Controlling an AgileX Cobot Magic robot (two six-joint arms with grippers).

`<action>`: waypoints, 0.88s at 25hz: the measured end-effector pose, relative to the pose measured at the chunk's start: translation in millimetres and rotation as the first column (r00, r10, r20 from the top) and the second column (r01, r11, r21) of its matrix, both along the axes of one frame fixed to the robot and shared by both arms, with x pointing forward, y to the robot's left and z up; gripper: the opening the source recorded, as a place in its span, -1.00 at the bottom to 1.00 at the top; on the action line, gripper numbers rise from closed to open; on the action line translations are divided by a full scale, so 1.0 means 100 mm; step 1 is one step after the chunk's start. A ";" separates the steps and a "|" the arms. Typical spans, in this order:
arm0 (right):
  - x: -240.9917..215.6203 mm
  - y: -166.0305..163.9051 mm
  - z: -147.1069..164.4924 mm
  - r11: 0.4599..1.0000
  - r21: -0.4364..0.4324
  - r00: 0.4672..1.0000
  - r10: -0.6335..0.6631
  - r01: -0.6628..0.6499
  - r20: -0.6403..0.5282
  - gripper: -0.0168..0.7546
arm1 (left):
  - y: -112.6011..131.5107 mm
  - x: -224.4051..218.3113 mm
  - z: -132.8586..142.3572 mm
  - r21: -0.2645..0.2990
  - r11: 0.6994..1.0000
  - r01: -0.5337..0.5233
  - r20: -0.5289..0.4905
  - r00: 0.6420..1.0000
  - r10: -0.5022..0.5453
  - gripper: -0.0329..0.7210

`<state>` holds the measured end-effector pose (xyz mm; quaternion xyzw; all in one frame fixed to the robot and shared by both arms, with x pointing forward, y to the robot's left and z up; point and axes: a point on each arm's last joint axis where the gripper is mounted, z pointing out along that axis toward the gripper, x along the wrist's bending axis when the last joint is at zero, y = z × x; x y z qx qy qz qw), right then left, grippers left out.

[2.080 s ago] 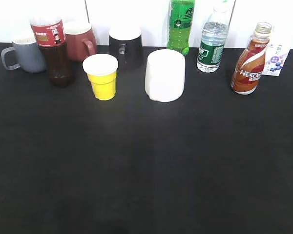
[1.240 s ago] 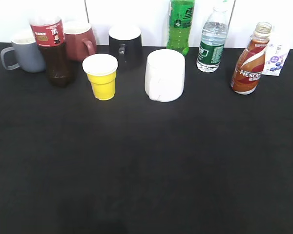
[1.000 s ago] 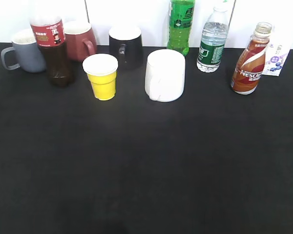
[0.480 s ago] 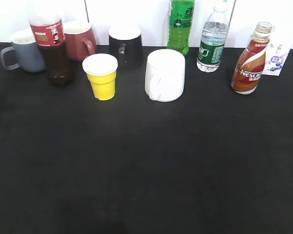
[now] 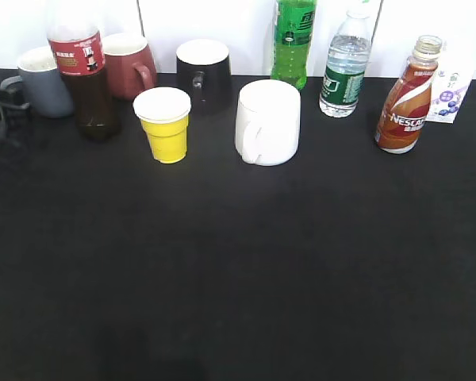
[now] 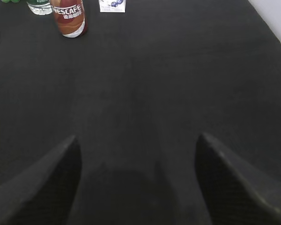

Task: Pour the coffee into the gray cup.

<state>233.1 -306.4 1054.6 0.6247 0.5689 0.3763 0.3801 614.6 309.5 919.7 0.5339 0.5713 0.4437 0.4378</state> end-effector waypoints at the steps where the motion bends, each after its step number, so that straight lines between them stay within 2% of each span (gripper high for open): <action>1: 0.00 0.00 0.00 1.000 0.000 1.000 0.000 0.000 0.000 0.58 | 0.05 0.07 -0.02 -0.001 1.000 -0.012 -0.010 1.000 0.012 0.29; 3: 0.00 0.00 0.00 1.000 0.000 1.000 0.000 0.000 0.000 0.58 | 0.13 0.19 -0.05 -0.002 0.999 -0.032 -0.016 0.999 0.032 0.29; 8: 0.00 0.00 0.00 1.000 0.000 1.000 0.000 0.000 0.000 0.58 | 0.16 0.49 -0.17 -0.001 1.000 -0.031 -0.033 0.999 0.031 0.26; 9: 0.00 0.00 0.00 1.000 0.000 1.000 0.000 0.000 0.000 0.58 | 0.16 0.57 -0.18 -0.001 1.000 -0.030 -0.032 0.999 0.030 0.19; 11: 0.00 0.00 0.00 1.000 0.000 1.000 0.000 0.000 0.000 0.58 | 0.16 0.65 -0.24 0.000 1.000 -0.029 -0.032 0.999 0.029 -0.13; 13: 0.00 0.00 0.00 1.000 0.000 1.000 0.000 0.000 0.000 0.58 | 0.16 0.65 -0.25 0.005 1.000 -0.025 -0.024 0.999 0.026 -0.60; 14: 0.00 0.00 0.00 1.000 0.000 1.000 0.000 0.000 0.000 0.58 | 0.17 0.65 -0.26 0.004 1.000 -0.027 -0.017 0.999 0.028 -0.68; 19: 0.00 0.00 0.00 1.000 0.000 1.000 0.000 0.000 0.000 0.58 | 0.17 0.66 -0.22 0.013 1.000 -0.026 0.001 1.000 0.026 -0.72; 22: 0.00 0.00 0.00 1.000 0.000 1.000 0.000 0.000 0.000 0.58 | 0.20 0.59 0.03 0.023 0.999 -0.034 0.046 0.998 0.033 -0.73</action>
